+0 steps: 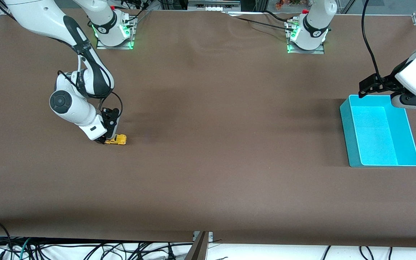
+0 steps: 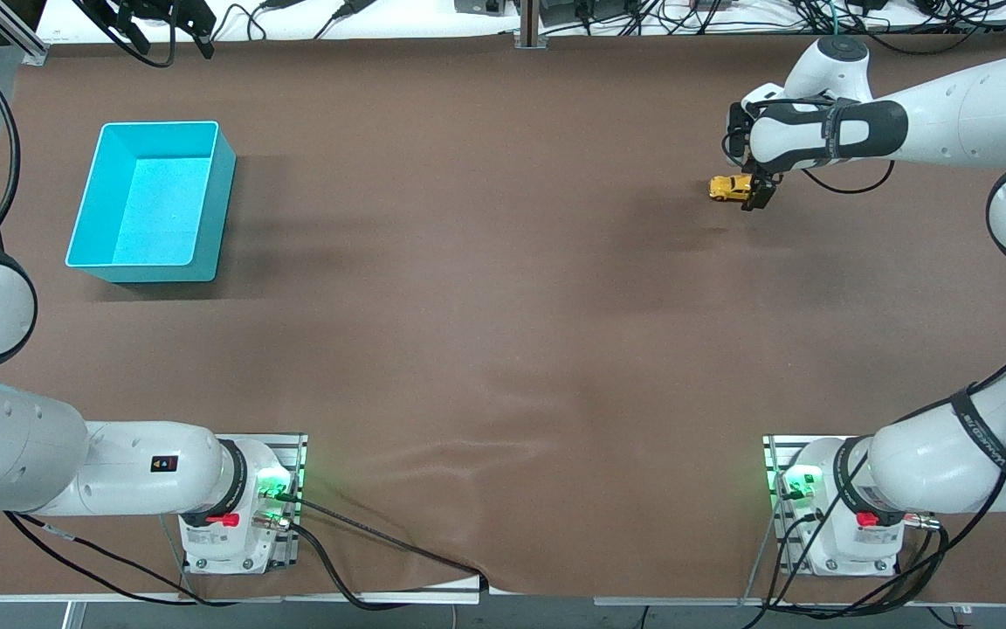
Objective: Wind and store yellow beetle car
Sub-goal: 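Reach the open right gripper over the yellow beetle car, then lower the right gripper and close it on the yellow car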
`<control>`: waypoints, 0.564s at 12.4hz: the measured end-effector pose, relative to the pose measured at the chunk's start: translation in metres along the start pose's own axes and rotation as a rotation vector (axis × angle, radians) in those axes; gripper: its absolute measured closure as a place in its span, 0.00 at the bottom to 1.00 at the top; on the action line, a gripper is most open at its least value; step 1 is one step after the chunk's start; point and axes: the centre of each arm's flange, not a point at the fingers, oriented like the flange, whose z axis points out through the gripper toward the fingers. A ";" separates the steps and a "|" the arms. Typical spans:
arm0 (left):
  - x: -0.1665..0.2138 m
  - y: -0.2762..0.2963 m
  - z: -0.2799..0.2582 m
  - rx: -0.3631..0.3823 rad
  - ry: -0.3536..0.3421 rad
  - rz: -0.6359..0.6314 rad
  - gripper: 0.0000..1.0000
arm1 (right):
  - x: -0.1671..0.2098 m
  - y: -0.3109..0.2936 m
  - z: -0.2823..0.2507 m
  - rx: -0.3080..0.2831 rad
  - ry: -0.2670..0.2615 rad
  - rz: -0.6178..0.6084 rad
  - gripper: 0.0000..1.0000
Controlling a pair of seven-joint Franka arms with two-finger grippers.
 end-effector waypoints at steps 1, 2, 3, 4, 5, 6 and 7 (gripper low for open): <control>0.000 0.000 0.000 0.000 0.000 0.000 0.00 | 0.001 0.002 -0.002 -0.007 0.002 -0.010 0.00; 0.000 0.000 0.000 0.000 0.000 0.000 0.00 | 0.001 0.003 -0.001 -0.012 0.004 -0.017 0.00; 0.000 0.000 0.000 0.000 0.000 0.000 0.00 | 0.002 0.005 0.001 -0.018 0.007 -0.021 0.00; 0.000 0.000 0.000 0.000 0.000 0.000 0.00 | 0.002 0.007 0.005 -0.023 0.010 -0.021 0.00; 0.000 0.000 0.000 0.000 0.000 0.000 0.00 | 0.003 0.009 0.011 -0.028 0.014 -0.023 0.01; 0.000 0.000 0.000 0.000 0.000 0.000 0.00 | 0.003 0.010 0.017 -0.031 0.017 -0.026 0.03; 0.000 0.000 0.000 0.000 0.000 0.000 0.00 | 0.003 0.011 0.021 -0.033 0.018 -0.029 0.06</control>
